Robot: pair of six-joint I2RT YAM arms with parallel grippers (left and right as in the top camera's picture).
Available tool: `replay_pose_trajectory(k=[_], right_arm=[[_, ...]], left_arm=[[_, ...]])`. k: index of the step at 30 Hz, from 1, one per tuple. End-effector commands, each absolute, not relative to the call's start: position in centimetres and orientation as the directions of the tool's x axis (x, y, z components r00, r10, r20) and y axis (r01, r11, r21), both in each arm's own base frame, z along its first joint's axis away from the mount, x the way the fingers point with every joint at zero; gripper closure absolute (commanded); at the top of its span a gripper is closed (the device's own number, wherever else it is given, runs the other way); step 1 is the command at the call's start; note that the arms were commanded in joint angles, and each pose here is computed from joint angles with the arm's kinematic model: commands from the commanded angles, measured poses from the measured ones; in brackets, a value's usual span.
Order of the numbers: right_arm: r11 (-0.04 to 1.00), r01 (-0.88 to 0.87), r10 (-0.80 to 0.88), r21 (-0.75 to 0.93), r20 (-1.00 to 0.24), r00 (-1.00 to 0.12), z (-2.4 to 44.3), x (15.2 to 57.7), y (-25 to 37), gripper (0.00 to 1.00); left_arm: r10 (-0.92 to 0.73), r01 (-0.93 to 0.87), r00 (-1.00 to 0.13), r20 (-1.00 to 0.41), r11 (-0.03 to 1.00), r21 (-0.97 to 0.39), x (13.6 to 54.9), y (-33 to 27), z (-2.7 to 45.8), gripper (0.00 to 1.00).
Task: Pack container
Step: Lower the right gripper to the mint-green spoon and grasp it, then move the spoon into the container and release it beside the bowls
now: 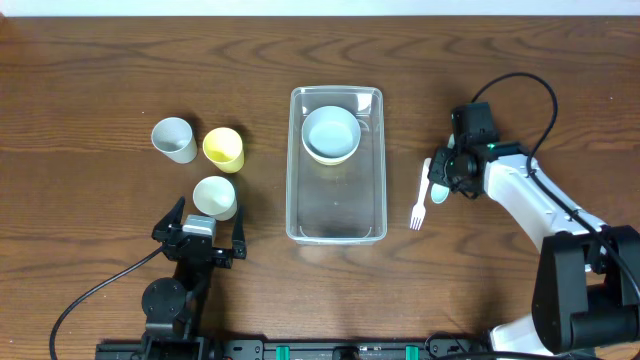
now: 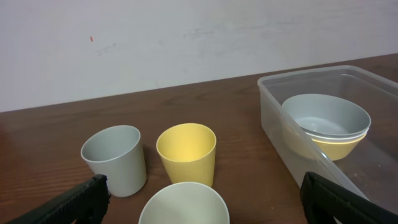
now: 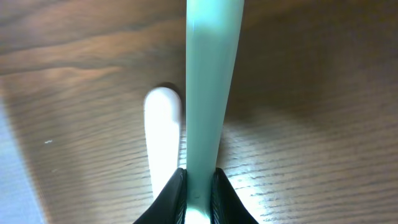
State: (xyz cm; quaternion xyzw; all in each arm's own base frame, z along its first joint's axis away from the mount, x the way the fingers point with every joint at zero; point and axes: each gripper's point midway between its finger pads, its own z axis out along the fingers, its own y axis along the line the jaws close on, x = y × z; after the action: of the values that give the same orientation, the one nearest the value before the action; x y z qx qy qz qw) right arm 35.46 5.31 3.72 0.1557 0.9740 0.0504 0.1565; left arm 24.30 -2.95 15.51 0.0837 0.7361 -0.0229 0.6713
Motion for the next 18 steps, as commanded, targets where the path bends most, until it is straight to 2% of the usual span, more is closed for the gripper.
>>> replay_pose_trajectory(k=[1, 10, 18], right_arm=[[0.962, 0.168, 0.237, 0.214, -0.354, -0.905, 7.2, 36.8, 6.7, 0.99], [0.932, -0.031, 0.149, 0.361, -0.460, -0.875, 14.3, 36.6, 11.3, 0.94], [0.911, -0.160, 0.059, 0.381, -0.503, -0.863, 15.8, 35.2, 16.1, 0.92]], left_arm=[[0.100, 0.160, -0.131, -0.986, 0.984, 0.079, 24.2, -2.9, 13.9, 0.02], [0.100, 0.160, -0.131, -0.986, 0.984, 0.079, 24.2, -2.9, 13.9, 0.02], [0.100, 0.160, -0.131, -0.986, 0.984, 0.079, 24.2, -2.9, 13.9, 0.02]])
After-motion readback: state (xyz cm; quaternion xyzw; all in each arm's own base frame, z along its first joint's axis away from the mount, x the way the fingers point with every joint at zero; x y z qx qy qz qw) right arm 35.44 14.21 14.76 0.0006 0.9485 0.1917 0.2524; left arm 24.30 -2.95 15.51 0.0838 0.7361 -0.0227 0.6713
